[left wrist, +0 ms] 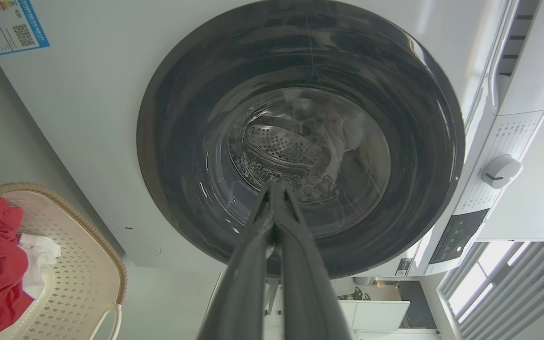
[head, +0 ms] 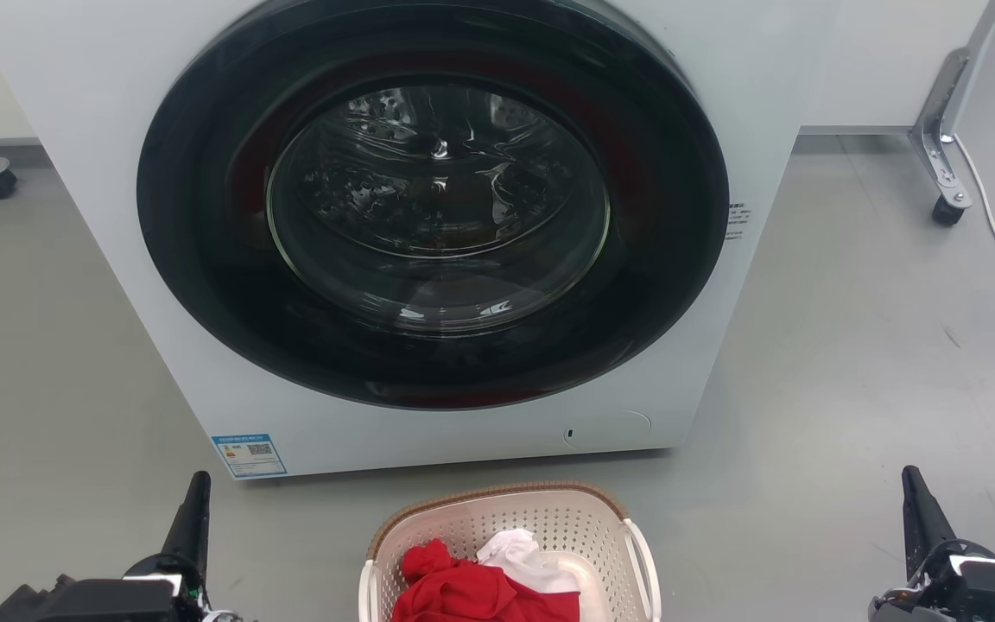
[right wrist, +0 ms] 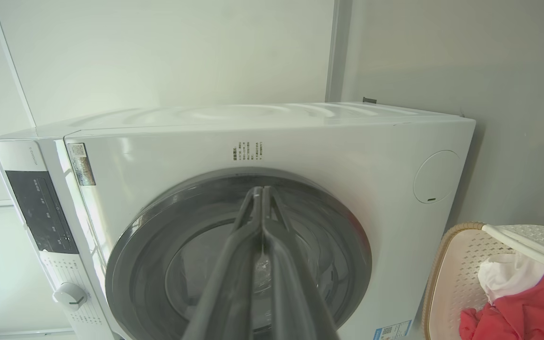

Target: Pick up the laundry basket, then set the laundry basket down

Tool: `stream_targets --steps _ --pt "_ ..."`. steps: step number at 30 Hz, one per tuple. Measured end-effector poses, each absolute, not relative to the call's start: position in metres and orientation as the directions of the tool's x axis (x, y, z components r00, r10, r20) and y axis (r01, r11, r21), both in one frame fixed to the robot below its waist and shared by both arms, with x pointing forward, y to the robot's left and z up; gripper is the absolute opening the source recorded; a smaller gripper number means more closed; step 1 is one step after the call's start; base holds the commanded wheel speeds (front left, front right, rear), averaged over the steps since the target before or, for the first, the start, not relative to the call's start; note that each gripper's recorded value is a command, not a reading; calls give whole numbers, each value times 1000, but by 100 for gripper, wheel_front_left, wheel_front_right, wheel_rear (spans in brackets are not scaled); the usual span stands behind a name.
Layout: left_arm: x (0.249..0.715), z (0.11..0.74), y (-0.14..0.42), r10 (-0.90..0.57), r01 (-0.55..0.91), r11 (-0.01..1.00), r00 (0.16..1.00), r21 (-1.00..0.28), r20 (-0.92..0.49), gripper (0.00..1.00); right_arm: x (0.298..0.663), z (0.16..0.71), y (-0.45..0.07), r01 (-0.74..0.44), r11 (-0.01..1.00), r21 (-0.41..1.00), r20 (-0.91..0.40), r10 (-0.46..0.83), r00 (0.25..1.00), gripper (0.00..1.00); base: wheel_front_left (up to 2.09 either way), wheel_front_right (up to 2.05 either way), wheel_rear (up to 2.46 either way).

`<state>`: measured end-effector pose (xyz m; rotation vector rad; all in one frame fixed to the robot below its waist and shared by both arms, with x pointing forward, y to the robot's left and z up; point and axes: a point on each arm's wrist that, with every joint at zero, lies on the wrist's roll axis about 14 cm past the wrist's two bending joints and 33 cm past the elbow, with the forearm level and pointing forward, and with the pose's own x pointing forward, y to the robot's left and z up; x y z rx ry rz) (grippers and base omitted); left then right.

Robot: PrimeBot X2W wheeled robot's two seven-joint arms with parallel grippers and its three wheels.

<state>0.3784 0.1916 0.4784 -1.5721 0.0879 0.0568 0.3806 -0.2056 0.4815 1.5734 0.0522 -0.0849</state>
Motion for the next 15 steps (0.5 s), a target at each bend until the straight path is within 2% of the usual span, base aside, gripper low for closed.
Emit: stream_targets --steps 15 --pt "378 478 192 -20 -92 -2 996 -996 -92 0 381 482 -206 84 -4 996 -84 -21 996 0 0 0 0"
